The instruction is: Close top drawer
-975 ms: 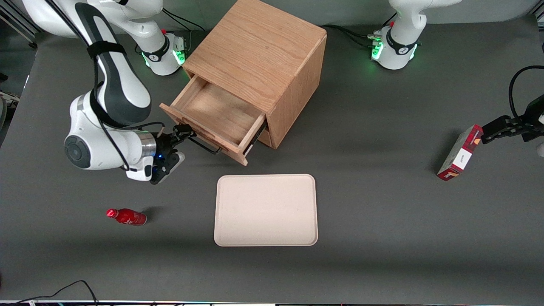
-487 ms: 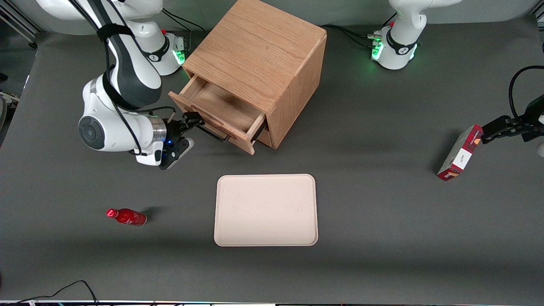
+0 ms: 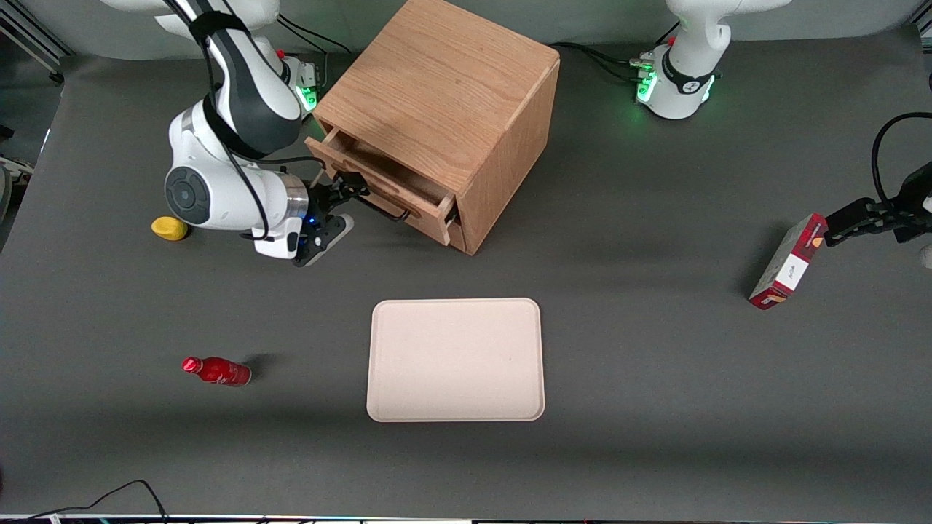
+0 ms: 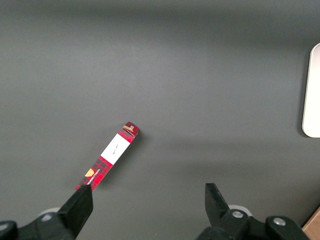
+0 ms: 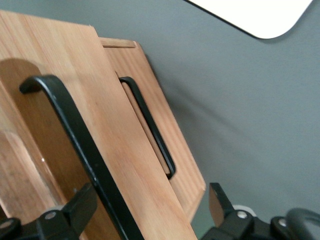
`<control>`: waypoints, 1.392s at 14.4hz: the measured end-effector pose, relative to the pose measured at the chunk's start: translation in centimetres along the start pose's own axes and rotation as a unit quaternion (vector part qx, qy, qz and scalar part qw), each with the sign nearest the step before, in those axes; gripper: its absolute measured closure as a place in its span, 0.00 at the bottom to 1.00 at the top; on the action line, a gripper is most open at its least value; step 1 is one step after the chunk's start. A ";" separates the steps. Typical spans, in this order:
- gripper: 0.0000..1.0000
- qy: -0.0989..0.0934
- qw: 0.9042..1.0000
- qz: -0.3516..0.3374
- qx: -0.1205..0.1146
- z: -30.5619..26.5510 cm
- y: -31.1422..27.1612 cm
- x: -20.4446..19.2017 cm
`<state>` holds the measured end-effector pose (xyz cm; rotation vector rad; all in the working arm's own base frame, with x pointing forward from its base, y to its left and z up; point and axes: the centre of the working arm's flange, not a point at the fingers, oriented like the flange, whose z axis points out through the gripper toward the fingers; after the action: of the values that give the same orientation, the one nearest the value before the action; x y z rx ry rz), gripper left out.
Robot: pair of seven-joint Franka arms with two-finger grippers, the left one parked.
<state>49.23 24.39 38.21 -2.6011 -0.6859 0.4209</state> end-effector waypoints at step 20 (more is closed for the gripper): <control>0.00 0.021 1.000 0.007 -0.022 -1.3 -4.3 -2.1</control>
<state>46.26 26.24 41.72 -2.6492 -0.6690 0.3593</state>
